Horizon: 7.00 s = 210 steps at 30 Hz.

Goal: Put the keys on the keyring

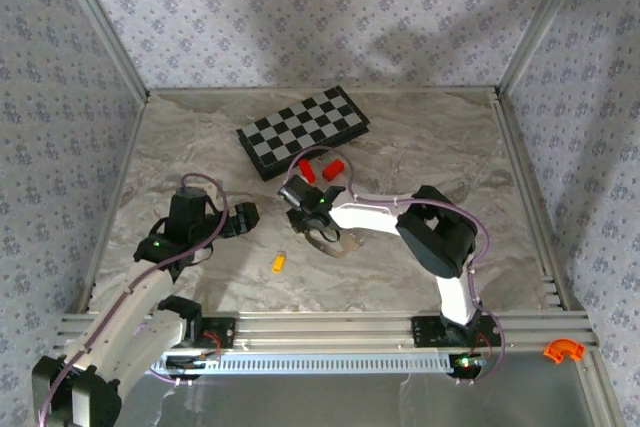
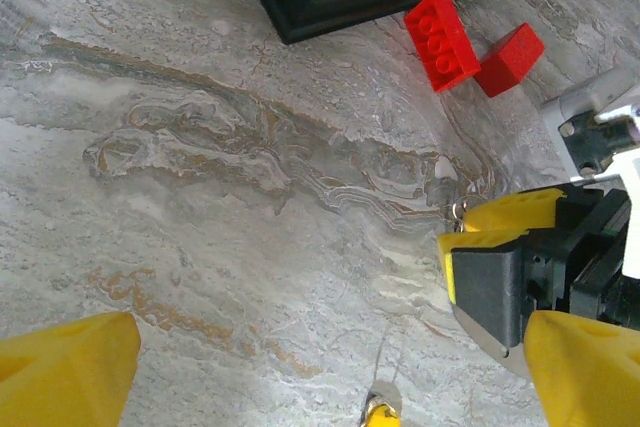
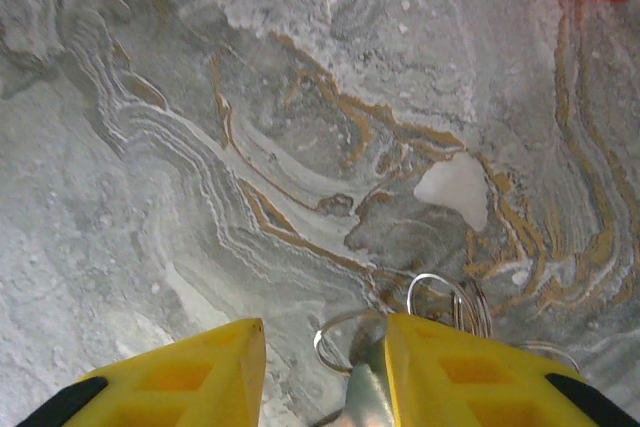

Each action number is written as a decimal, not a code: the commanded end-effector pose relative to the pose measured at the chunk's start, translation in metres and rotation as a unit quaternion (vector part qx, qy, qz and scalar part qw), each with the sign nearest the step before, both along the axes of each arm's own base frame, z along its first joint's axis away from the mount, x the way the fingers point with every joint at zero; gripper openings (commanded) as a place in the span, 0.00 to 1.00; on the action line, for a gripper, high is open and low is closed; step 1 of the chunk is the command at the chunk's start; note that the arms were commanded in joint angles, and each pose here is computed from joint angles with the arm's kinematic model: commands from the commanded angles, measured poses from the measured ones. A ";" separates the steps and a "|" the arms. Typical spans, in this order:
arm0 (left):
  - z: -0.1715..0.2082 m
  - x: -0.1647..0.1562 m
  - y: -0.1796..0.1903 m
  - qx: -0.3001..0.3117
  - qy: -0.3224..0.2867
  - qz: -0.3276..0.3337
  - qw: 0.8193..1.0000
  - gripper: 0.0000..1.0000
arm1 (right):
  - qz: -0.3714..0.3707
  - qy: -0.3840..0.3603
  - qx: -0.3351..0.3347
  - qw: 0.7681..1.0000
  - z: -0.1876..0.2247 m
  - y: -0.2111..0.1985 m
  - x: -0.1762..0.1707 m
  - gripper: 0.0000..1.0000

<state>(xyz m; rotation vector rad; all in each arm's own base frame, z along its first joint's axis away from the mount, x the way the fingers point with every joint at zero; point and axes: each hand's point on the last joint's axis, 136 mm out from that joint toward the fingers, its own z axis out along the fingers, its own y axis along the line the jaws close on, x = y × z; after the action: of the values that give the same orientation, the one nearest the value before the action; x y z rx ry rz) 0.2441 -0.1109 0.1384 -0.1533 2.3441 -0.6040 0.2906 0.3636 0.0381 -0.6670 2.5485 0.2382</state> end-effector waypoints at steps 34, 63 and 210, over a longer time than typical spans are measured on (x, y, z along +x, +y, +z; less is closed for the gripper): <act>0.019 0.005 0.003 0.000 -0.039 0.001 0.999 0.99 | -0.018 -0.030 -0.085 0.996 -0.011 -0.010 0.009 0.41; 0.013 0.007 0.003 0.000 -0.040 0.000 0.999 1.00 | -0.044 -0.054 -0.126 0.990 -0.013 -0.022 0.038 0.43; -0.110 0.006 -0.187 0.220 0.010 -0.487 0.845 0.03 | -0.096 -0.051 0.303 0.947 0.153 -0.214 -0.019 0.75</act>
<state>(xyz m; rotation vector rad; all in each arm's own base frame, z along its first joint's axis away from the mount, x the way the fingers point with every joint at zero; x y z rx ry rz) 0.2554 -0.2920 0.0288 1.2710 2.3983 -0.4558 0.2722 0.1518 0.1764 -0.1585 2.2606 0.8667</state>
